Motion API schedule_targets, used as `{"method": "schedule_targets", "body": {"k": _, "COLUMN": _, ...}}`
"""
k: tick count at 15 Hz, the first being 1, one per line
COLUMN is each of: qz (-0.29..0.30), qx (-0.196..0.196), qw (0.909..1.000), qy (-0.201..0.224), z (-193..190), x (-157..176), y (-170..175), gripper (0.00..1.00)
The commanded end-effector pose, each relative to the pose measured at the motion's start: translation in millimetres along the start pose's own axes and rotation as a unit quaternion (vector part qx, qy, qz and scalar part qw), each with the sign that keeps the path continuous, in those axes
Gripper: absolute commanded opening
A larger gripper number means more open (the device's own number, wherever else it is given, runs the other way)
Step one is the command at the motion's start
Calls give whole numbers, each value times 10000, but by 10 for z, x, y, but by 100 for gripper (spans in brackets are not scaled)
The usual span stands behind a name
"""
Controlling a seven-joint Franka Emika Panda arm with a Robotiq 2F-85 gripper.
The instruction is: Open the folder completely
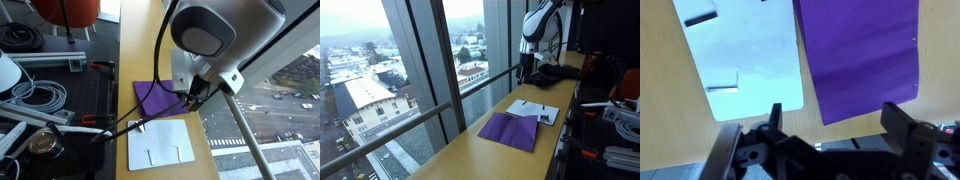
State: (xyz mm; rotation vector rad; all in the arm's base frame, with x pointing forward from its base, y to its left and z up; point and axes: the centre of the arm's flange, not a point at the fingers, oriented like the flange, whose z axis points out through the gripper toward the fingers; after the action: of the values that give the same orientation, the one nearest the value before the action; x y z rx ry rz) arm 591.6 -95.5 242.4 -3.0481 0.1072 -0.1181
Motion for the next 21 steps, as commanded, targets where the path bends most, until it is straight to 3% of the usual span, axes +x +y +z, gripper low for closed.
{"method": "schedule_targets", "body": {"k": 1, "qz": 109, "qx": 78, "qw": 9983, "qy": -570, "z": 332, "x": 149, "y": 219, "gripper": 100}}
{"method": "schedule_targets", "body": {"k": 9, "qz": 169, "qx": 762, "qw": 9883, "qy": -1309, "z": 1065, "x": 126, "y": 306, "gripper": 100}}
{"method": "schedule_targets", "body": {"k": 15, "qz": 160, "qx": 692, "qw": 9876, "qy": -1397, "z": 1600, "x": 76, "y": 356, "gripper": 100}}
{"method": "schedule_targets", "body": {"k": 21, "qz": -56, "qx": 806, "qw": 9868, "qy": -1404, "z": 1796, "x": 73, "y": -8, "gripper": 100}}
